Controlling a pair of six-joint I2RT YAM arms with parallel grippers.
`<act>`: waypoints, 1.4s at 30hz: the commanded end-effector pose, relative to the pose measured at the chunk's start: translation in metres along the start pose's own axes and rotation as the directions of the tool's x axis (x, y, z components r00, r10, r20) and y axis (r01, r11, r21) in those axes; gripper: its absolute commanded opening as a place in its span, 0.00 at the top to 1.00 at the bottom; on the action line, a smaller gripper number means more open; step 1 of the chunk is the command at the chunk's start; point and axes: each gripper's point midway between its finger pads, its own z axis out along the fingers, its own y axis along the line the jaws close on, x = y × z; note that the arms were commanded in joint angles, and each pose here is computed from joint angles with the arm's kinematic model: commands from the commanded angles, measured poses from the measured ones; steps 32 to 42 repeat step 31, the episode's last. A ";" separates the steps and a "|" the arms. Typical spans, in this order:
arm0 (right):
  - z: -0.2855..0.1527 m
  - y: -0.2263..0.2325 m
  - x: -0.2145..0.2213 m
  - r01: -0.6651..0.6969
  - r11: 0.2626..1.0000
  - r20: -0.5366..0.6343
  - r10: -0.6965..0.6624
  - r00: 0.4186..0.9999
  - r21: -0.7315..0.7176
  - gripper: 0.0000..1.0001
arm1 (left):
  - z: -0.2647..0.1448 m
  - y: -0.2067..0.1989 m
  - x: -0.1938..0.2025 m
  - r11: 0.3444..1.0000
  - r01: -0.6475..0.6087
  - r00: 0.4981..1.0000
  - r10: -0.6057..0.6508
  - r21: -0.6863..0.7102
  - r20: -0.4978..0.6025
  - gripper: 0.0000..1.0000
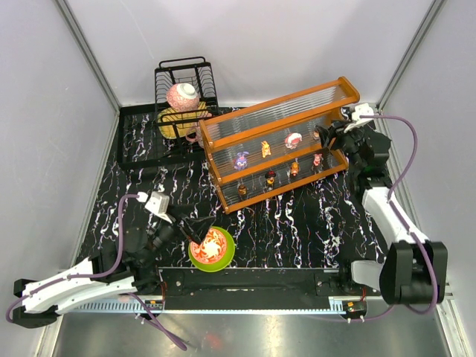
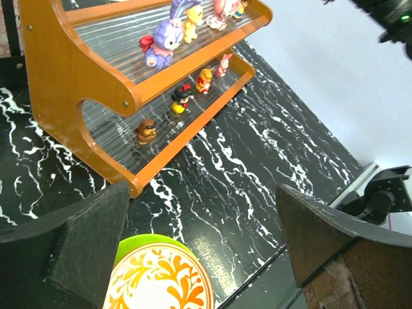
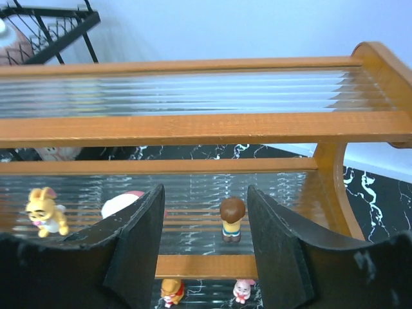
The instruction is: Place and organize the plastic toys onto the shelf
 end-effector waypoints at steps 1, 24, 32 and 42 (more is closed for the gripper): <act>-0.027 0.002 -0.013 -0.092 0.993 0.020 0.090 0.996 0.073 0.39 | -0.005 0.008 -0.014 0.998 0.024 0.999 -0.023 -0.058 0.026 0.01; -0.174 0.047 0.043 -0.562 0.777 0.064 0.570 0.819 0.283 0.00 | -0.028 0.057 0.006 0.924 0.123 0.986 -0.155 -0.363 -0.059 0.01; -0.189 0.048 0.048 -0.582 0.755 0.096 0.583 0.807 0.302 0.00 | -0.035 0.061 0.005 0.925 0.145 0.984 -0.171 -0.352 -0.043 0.01; -0.189 0.048 0.048 -0.582 0.755 0.096 0.583 0.807 0.302 0.00 | -0.035 0.061 0.005 0.925 0.145 0.984 -0.171 -0.352 -0.043 0.01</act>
